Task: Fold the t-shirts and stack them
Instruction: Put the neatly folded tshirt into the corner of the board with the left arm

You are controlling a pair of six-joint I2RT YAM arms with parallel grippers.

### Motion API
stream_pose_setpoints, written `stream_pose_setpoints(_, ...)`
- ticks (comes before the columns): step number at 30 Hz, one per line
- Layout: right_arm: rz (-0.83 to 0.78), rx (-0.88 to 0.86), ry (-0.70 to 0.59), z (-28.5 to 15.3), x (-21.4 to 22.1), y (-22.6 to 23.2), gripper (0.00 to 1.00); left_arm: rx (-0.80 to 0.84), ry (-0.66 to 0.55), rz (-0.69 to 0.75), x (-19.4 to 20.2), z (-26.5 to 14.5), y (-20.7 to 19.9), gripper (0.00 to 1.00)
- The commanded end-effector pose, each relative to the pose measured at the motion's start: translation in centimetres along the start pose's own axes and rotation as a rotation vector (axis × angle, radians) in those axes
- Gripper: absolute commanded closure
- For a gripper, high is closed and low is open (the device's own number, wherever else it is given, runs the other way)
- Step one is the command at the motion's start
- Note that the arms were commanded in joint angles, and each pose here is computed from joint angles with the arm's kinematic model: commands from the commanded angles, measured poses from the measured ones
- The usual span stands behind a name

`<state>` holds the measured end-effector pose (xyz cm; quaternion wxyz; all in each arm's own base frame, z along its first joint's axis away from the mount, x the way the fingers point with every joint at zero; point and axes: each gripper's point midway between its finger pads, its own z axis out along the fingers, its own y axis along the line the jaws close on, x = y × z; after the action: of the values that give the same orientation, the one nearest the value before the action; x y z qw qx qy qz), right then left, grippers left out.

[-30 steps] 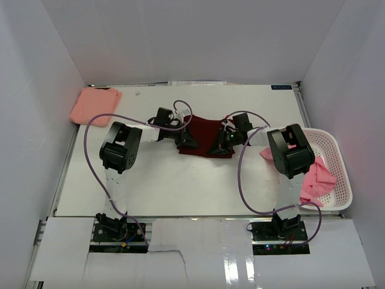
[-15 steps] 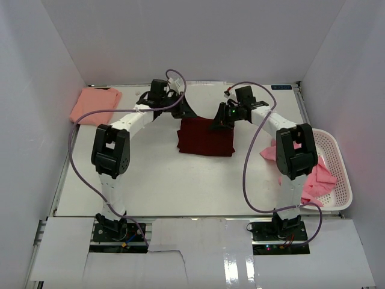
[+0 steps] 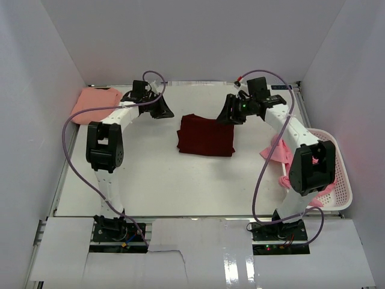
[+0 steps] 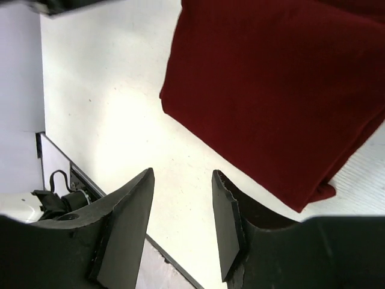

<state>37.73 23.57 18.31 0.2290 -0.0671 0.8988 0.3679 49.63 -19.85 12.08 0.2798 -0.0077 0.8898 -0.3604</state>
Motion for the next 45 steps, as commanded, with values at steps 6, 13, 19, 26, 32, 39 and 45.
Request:
stream_pose_setpoints(6,-0.110,0.018,-0.146,-7.2,-3.3,3.5,0.43,0.002,0.106,0.005,2.3,2.2,1.1,0.73)
stream_pose_setpoints(13,-0.118,0.020,-0.155,-8.4,-2.8,3.5,0.40,0.001,0.131,-0.008,3.1,3.1,1.9,0.62)
stream_pose_setpoints(19,-0.111,0.021,-0.143,-8.3,-2.2,3.1,0.40,0.070,0.137,-0.001,3.1,3.2,1.0,0.41)
stream_pose_setpoints(26,-0.115,0.020,-0.146,-8.5,-2.2,3.0,0.40,0.120,0.117,0.009,2.8,3.0,0.1,0.02)
stream_pose_setpoints(32,-0.116,0.010,-0.146,-8.5,-2.2,3.1,0.40,0.151,0.145,-0.013,3.4,3.5,0.0,0.02)
stream_pose_setpoints(39,-0.115,0.005,-0.146,-8.5,-2.0,2.9,0.40,0.142,0.185,-0.027,4.8,4.7,0.8,0.02)
stream_pose_setpoints(45,-0.110,0.002,-0.142,-8.3,-1.7,2.6,0.40,0.126,0.221,-0.040,6.5,5.9,1.3,0.04)
